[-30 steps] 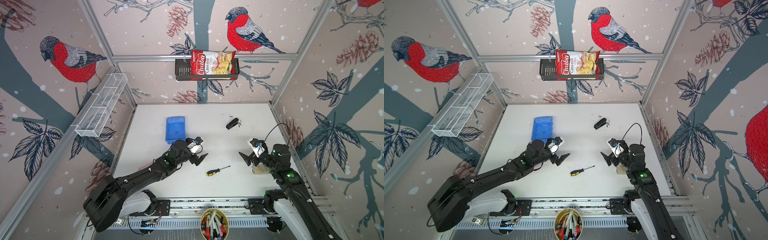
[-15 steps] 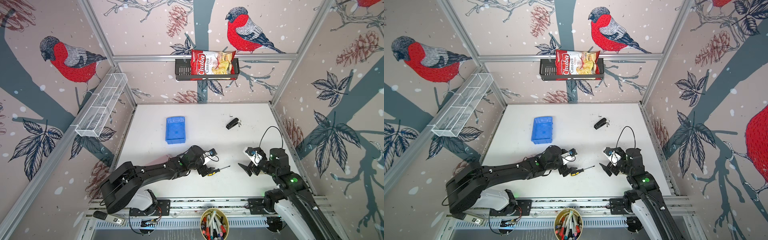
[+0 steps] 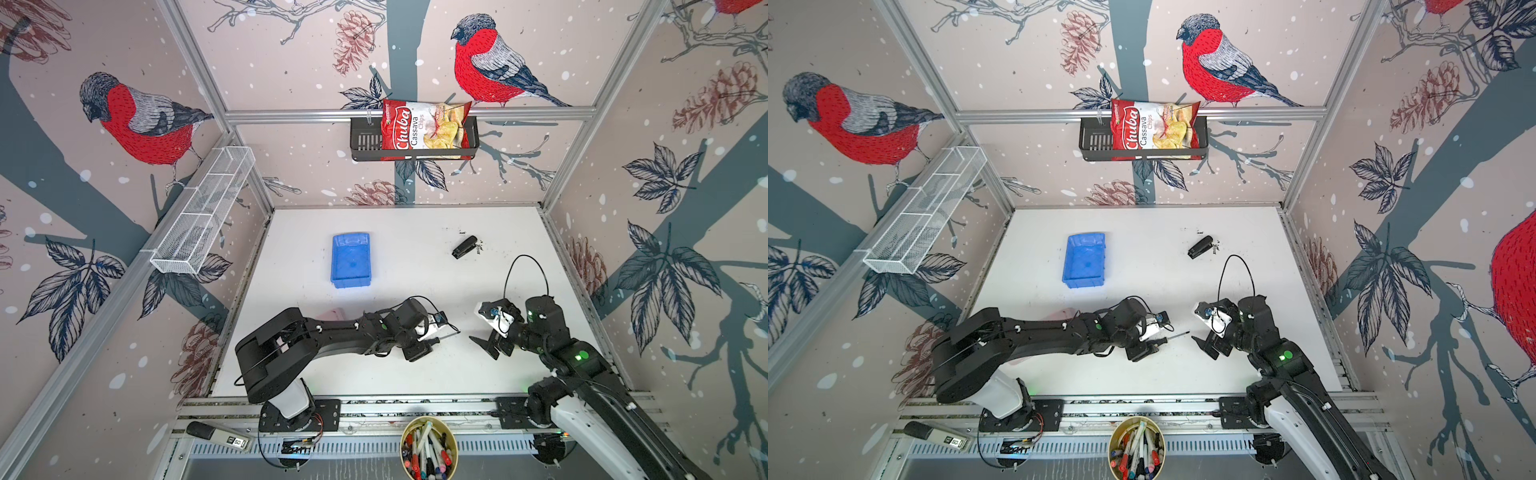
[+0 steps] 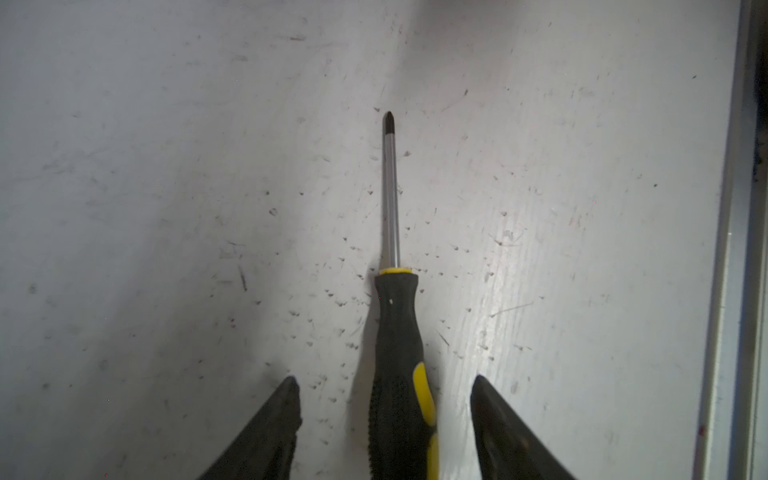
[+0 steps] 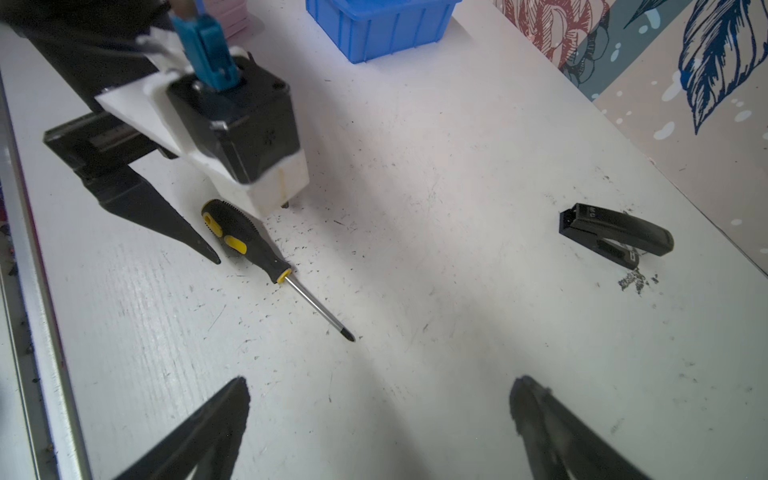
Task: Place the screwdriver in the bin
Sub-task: 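Lower the left gripper over the black-and-yellow screwdriver handle and close it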
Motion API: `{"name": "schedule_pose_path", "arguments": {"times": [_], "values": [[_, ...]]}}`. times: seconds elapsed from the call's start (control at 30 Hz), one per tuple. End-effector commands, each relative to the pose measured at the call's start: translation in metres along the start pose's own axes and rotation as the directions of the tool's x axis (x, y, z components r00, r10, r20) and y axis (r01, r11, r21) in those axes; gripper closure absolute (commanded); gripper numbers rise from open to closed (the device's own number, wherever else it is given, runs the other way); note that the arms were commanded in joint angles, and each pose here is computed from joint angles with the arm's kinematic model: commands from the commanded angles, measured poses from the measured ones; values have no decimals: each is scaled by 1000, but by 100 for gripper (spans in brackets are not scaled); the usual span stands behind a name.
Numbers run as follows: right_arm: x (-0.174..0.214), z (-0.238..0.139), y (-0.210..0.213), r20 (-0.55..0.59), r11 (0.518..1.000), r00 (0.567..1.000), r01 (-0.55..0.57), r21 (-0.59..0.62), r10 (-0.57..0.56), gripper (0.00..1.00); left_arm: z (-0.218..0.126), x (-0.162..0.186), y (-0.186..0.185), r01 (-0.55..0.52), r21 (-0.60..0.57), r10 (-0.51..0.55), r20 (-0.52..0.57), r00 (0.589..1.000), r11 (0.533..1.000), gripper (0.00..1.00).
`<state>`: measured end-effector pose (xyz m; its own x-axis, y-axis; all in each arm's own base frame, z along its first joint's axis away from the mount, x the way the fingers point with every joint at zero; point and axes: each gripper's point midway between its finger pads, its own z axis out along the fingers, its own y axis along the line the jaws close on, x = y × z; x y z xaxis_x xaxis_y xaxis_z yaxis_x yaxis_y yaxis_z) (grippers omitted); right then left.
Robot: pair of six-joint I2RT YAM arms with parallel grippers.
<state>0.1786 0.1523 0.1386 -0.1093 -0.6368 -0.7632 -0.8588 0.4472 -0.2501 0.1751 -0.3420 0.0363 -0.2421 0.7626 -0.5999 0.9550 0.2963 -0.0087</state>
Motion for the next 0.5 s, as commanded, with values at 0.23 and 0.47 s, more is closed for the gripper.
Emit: {"name": "schedule_pose_path", "arguments": {"times": [0.23,0.47], "values": [[-1,6,-4,12,999,1000,-21,35,20,0,13,20,6,-13,-40,7,-144,990,999,60],[-1,9,-10,16,998,999,-28,64,28,0,19,25,9,-11,-55,1,-178,984,998,74]]}}
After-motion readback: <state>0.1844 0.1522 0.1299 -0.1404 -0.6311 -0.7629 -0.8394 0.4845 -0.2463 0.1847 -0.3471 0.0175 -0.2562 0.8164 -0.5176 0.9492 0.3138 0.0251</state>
